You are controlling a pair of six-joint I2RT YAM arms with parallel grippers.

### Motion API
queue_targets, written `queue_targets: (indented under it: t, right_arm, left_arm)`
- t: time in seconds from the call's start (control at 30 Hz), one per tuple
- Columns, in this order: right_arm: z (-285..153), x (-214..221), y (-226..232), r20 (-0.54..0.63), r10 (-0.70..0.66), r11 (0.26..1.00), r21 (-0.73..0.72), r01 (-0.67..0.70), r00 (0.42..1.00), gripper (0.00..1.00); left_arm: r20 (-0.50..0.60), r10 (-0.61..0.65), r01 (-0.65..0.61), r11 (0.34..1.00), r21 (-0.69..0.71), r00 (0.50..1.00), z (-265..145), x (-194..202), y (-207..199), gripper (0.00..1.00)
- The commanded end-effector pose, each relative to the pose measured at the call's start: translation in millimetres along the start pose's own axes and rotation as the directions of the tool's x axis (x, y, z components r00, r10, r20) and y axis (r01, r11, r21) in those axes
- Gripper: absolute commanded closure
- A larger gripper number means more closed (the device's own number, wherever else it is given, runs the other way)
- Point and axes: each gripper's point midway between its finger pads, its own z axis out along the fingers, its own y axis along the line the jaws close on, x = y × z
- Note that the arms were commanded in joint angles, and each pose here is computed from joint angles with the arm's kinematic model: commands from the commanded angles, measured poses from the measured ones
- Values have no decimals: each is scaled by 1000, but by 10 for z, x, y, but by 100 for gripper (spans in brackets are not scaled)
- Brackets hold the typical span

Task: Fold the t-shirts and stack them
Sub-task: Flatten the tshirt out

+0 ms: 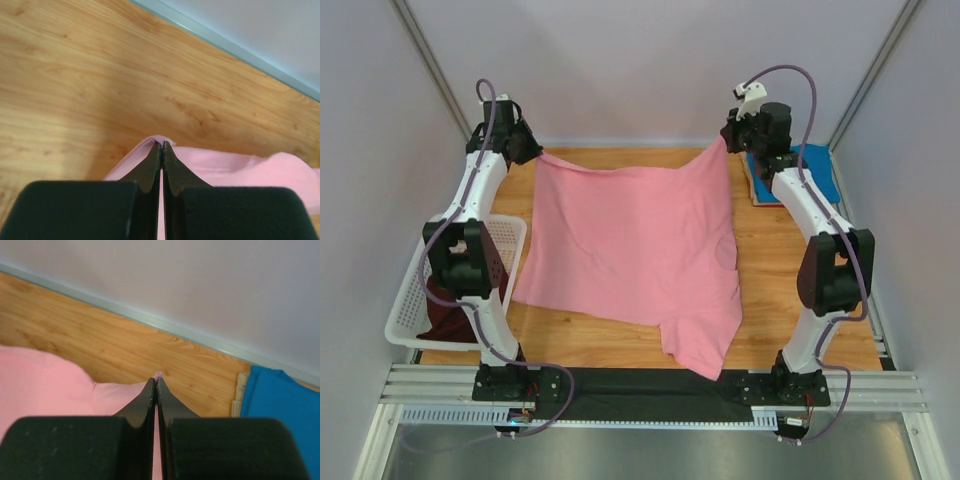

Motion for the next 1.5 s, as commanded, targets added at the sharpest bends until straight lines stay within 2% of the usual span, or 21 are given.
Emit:
queue_targets:
  t: [0.0, 0.1, 0.23, 0.4, 0.57, 0.67, 0.7, 0.77, 0.8, 0.87, 0.97, 1.07, 1.1, 1.13, 1.17, 1.23, 1.27, 1.33, 1.37, 1.43, 1.47]
  right_arm:
    - [210, -300, -54, 136, -50, 999, -3, 51, 989, 100]
    - [476, 161, -175, 63, -13, 999, 31, 11, 998, 100]
    - [623, 464, -281, -11, 57, 997, 55, -56, 998, 100]
    - [623, 521, -276, -30, 101, 994, 48, -99, 994, 100]
    - [528, 558, -306, -43, 106, 991, 85, -102, 993, 100]
    - [449, 485, -346, -45, 102, 989, 115, -96, 994, 100]
    - [357, 491, -347, -77, 106, 987, 130, -95, 991, 100]
    - [226, 356, -424, -70, 96, 980, 183, -82, 993, 100]
    - [69, 184, -429, -56, 91, 976, 203, -78, 994, 100]
    - [-155, -22, -505, -34, 76, 963, 263, -64, 997, 100]
    - [-848, -744, -512, 84, 46, 936, 344, -72, 995, 100]
    - [-1323, -1047, -378, 130, 44, 939, 332, -86, 990, 100]
    - [-1643, -1235, -297, 171, 34, 940, 328, -90, 985, 100]
    - [-1798, -1310, -233, 189, 31, 945, 315, -90, 981, 100]
    - [-2126, -1471, -155, 240, 16, 946, 312, -93, 971, 100]
    - [-2466, -1509, -63, 249, 7, 946, 313, -88, 968, 100]
    - [-2814, -1653, 11, 305, -11, 945, 316, -90, 952, 100]
    - [-3166, -1676, 111, 323, -16, 945, 314, -91, 946, 100]
    - [-3510, -1732, 199, 360, -27, 945, 314, -94, 933, 100]
    - [-3870, -1796, 254, 401, -30, 938, 329, -113, 915, 100]
    - [-4119, -1760, 323, 409, -29, 937, 328, -117, 912, 100]
  left_arm:
    - [97, 8, -12, 999, 42, 995, 200, -441, 52, 100]
    - [49, -21, 18, 998, 53, 999, 581, -360, 220, 100]
    - [44, -23, 20, 998, 51, 999, 783, -390, 368, 100]
    - [37, -24, 21, 997, 80, 999, 967, -423, 543, 100]
    - [-2, -38, 38, 989, 144, 999, 987, -366, 534, 100]
    - [-29, -36, 40, 987, 153, 999, 920, -308, 502, 100]
    - [-14, -32, 34, 987, 157, 999, 824, -380, 465, 100]
    - [-7, -40, 41, 987, 154, 999, 698, -389, 440, 100]
    - [40, -44, 37, 985, 168, 998, 468, -551, 331, 100]
    - [64, -54, 44, 987, 152, 997, 256, -590, 310, 100]
    - [186, -53, 24, 987, 157, 981, -558, -933, 71, 100]
    - [241, -59, 14, 983, 184, 969, -1079, -1042, -98, 100]
    - [287, -58, -2, 979, 205, 956, -1424, -1107, -198, 100]
    - [301, -71, 3, 975, 220, 951, -1593, -1110, -248, 100]
    - [348, -71, -20, 968, 252, 935, -1979, -1139, -369, 100]
    - [369, -82, -25, 960, 277, 926, -2271, -1060, -439, 100]
    - [411, -86, -46, 952, 301, 907, -2629, -1038, -528, 100]
    - [423, -94, -53, 945, 322, 901, -2914, -927, -582, 100]
    - [460, -99, -76, 935, 348, 883, -3235, -879, -645, 100]
    - [464, -109, -83, 924, 373, 879, -3507, -755, -688, 100]
    - [492, -119, -97, 915, 391, 862, -3780, -691, -725, 100]
